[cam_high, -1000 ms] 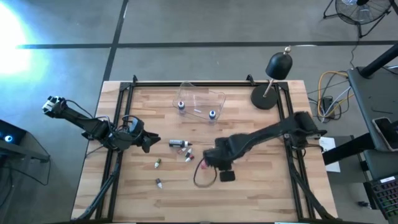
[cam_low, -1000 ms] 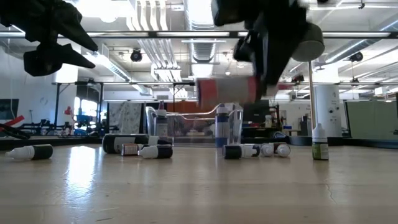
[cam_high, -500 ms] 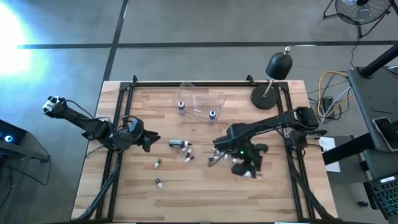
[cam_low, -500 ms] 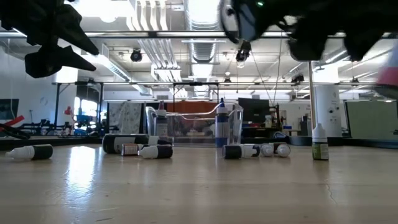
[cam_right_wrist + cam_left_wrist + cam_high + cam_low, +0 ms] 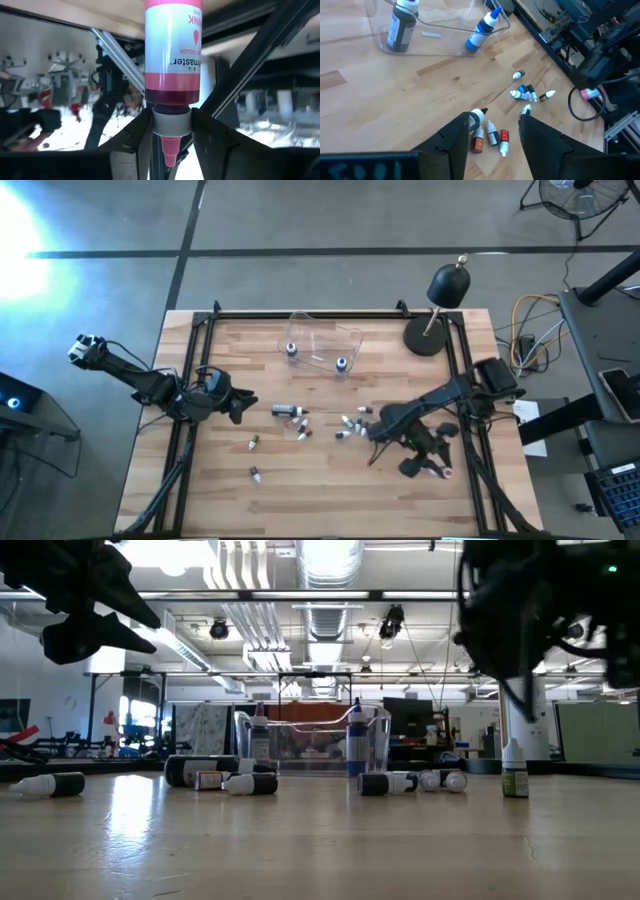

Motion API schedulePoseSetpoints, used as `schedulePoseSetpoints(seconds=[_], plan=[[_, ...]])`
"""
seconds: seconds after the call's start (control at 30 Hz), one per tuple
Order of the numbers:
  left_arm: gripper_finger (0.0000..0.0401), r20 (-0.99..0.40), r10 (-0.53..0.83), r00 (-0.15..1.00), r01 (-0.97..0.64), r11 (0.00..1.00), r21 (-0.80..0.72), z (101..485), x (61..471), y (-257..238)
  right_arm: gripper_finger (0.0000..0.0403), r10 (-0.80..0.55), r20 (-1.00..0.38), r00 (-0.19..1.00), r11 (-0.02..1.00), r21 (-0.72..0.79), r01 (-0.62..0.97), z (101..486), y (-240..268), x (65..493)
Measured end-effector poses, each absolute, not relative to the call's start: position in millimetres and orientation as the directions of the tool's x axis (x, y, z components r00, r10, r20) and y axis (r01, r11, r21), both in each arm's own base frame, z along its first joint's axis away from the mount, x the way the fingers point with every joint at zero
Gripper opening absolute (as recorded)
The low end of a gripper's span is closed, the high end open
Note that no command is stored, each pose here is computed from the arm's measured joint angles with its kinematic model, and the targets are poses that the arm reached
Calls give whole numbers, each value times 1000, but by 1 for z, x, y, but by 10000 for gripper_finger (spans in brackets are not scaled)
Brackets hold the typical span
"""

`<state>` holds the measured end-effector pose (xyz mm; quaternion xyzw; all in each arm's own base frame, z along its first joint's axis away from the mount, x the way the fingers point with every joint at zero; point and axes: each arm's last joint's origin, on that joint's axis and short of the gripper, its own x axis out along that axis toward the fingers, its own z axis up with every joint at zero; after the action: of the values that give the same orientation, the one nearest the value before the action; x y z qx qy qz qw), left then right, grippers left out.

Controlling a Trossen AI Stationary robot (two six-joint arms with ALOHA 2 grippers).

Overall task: Pick & Place food coloring
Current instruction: Put the large pink food coloring bottle into the transparent bin

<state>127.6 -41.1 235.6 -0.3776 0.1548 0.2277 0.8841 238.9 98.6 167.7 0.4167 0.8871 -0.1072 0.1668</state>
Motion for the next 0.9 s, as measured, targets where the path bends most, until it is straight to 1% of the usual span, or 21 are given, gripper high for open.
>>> schedulePoseSetpoints(seconds=[0.1, 0.2, 0.33, 0.5, 0.63, 0.73, 0.9], plan=[[147, -446, 286, 848, -518, 623, -586, 236, 128, -41, 114, 712, -343, -613, 628, -79, 774, 159, 103, 227], [147, -446, 286, 848, -517, 632, -578, 236, 128, -41, 114, 721, -325, -612, 626, -74, 776, 153, 104, 221], [147, -445, 286, 848, -516, 632, -577, 236, 128, -41, 116, 723, -345, -599, 628, -36, 778, 145, 107, 221], [147, -446, 286, 848, -516, 633, -577, 236, 128, -41, 123, 736, -394, -551, 616, 53, 786, 135, 109, 228], [147, -446, 285, 849, -516, 633, -578, 236, 128, -41, 129, 741, -401, -539, 609, 62, 791, 133, 110, 230], [147, -446, 285, 849, -516, 633, -578, 236, 128, -41, 137, 721, -430, -544, 626, 66, 777, 133, 110, 231], [147, -446, 285, 849, -516, 633, -578, 236, 128, -41, 160, 699, -464, -545, 646, 80, 760, 137, 111, 235]])
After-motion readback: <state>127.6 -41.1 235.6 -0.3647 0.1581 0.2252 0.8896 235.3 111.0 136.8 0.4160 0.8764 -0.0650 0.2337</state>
